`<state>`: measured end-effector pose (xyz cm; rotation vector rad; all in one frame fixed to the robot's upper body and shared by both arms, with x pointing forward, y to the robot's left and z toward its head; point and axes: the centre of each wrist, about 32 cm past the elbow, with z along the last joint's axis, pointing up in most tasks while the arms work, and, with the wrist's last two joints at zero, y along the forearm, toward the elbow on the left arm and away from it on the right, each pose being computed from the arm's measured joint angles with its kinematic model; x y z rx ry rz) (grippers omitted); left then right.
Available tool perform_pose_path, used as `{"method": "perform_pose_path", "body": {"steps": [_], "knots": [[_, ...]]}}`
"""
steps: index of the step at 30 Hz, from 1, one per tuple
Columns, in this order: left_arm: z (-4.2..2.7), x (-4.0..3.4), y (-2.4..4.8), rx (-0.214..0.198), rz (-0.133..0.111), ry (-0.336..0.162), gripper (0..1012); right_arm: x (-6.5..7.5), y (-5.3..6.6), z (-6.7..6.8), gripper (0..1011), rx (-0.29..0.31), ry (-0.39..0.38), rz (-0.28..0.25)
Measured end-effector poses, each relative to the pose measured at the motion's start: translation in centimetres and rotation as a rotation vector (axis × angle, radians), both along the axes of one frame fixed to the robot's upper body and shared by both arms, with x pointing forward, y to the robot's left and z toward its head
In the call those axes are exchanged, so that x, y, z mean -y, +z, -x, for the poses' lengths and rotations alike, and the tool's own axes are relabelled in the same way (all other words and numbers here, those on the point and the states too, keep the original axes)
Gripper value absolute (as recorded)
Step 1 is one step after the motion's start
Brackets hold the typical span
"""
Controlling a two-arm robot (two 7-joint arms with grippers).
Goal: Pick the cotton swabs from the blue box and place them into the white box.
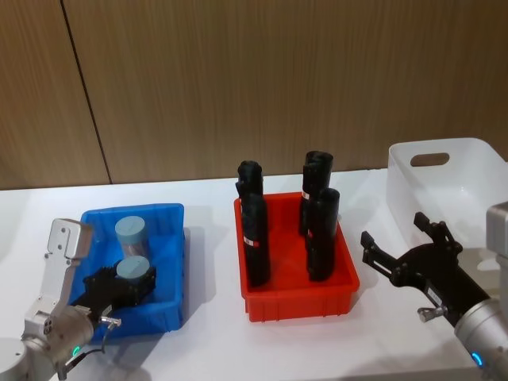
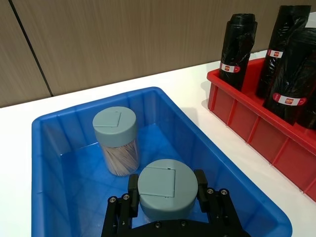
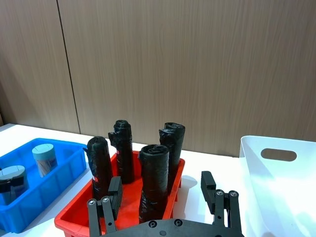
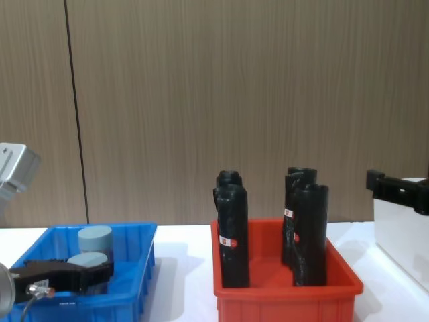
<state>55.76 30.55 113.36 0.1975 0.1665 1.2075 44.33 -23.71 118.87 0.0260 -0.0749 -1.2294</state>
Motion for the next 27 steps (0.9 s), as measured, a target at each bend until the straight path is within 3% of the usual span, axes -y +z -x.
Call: {"method": "perform_pose_path", "body": {"steps": [5,11,20,23,24,27], "knots": [[0.05,-0.03,0.3,0.014,-0.009,0.003,672,0.0,0.0,0.0,1002,0.0,0.0,0.0],[0.28,0.11,1.25,0.061,-0.027,-0.008,673,0.0,0.0,0.0,1001,0.0,0.0,0.0],[0.82,0.91,4.15,0.172,-0.057,-0.069,673,0.0,0.0,0.0,1002,0.0,0.0,0.0],[1.09,1.45,5.58,0.216,-0.056,-0.11,673,0.0,0.0,0.0,1002,0.0,0.0,0.0],[1.09,1.45,5.58,0.216,-0.056,-0.11,673,0.0,0.0,0.0,1002,0.0,0.0,0.0],[1.31,1.92,6.59,0.244,-0.05,-0.145,672,0.0,0.0,0.0,1002,0.0,0.0,0.0]]}}
